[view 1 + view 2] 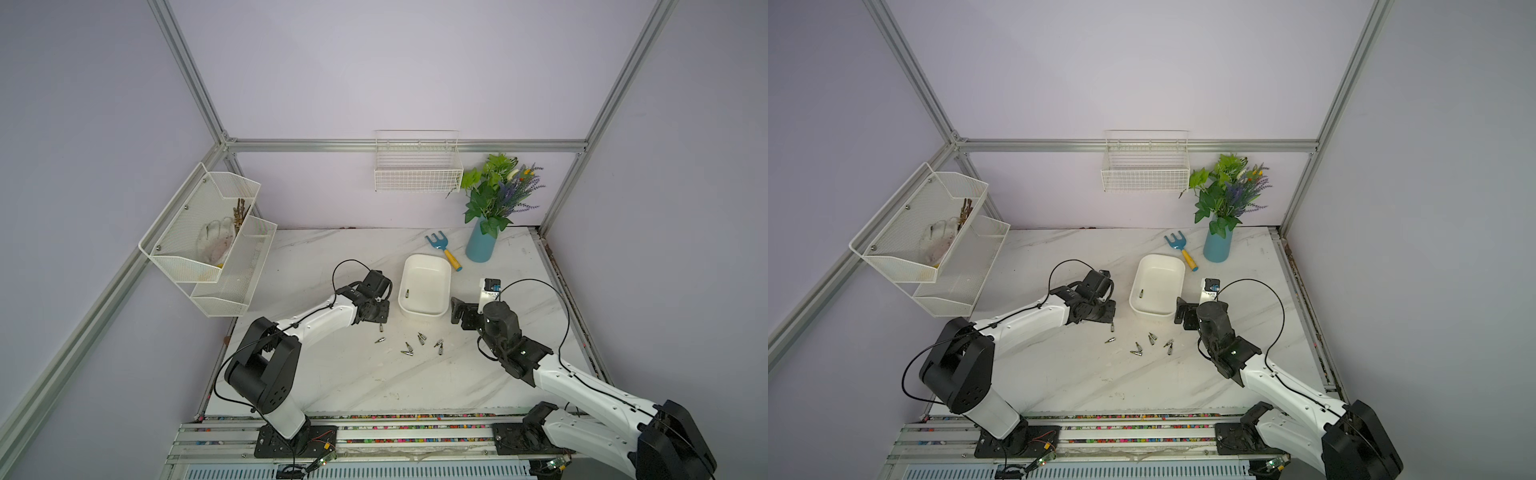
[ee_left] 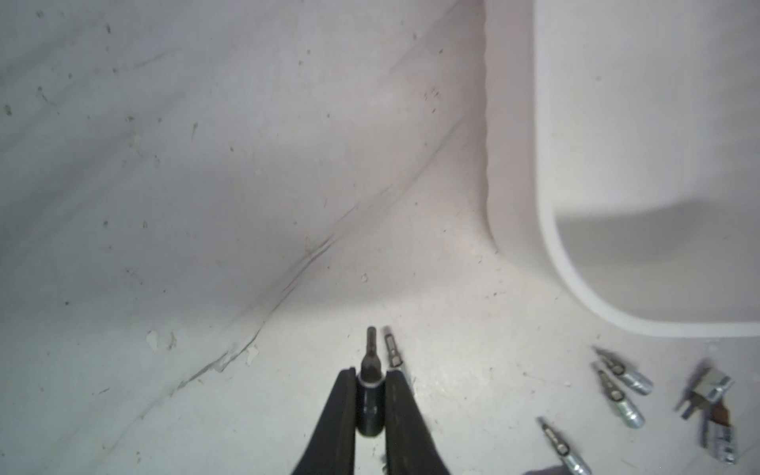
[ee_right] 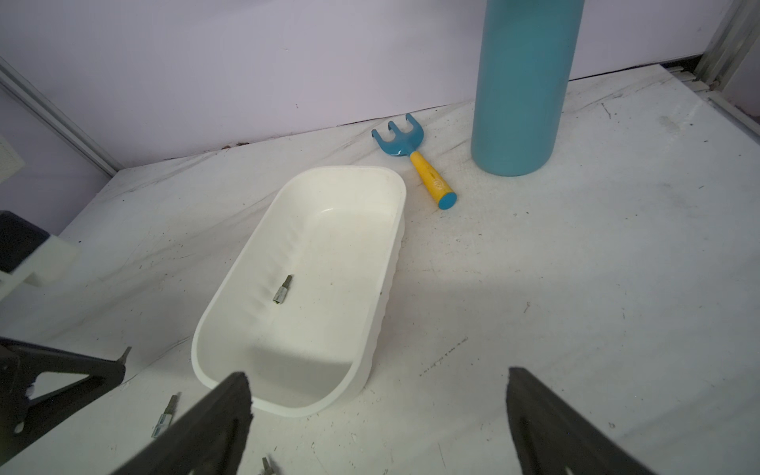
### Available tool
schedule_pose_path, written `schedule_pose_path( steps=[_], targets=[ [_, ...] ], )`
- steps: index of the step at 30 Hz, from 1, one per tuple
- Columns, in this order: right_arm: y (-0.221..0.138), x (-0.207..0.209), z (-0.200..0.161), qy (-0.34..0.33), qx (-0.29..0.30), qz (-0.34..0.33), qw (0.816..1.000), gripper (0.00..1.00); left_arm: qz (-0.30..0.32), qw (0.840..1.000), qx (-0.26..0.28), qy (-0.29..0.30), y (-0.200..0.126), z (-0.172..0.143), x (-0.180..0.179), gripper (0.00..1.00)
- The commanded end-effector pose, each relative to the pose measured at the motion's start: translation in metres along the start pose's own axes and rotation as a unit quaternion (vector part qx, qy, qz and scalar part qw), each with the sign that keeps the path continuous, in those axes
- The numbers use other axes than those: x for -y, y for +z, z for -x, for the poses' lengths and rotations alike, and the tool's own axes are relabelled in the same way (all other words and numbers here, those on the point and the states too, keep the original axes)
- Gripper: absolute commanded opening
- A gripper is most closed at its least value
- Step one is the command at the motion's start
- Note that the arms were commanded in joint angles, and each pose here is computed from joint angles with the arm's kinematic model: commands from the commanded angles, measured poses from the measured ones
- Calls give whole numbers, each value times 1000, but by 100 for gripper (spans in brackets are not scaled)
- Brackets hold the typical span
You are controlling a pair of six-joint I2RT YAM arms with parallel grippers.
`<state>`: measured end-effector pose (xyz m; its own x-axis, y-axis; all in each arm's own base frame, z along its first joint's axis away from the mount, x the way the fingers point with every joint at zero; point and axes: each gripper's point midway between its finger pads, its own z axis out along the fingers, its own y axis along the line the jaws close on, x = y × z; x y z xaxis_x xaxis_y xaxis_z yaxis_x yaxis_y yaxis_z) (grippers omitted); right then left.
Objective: Put the bit on the desktop into the storage box
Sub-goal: Place the screwdriver bit in the storage box.
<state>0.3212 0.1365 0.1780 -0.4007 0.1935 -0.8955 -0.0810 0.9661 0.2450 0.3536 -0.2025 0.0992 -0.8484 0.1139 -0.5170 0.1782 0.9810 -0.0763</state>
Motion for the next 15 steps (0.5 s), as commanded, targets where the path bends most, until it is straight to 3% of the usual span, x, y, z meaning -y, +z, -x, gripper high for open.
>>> schedule_pose_path(
  steps=[1, 15],
  targets=[
    [-2, 4, 2, 3, 9, -6, 1000, 100, -52, 997, 51, 5, -11, 42, 33, 17],
    [-3, 6, 4, 3, 14, -9, 1000, 100, -137, 986, 86, 34, 26, 112, 125, 17]
  ],
)
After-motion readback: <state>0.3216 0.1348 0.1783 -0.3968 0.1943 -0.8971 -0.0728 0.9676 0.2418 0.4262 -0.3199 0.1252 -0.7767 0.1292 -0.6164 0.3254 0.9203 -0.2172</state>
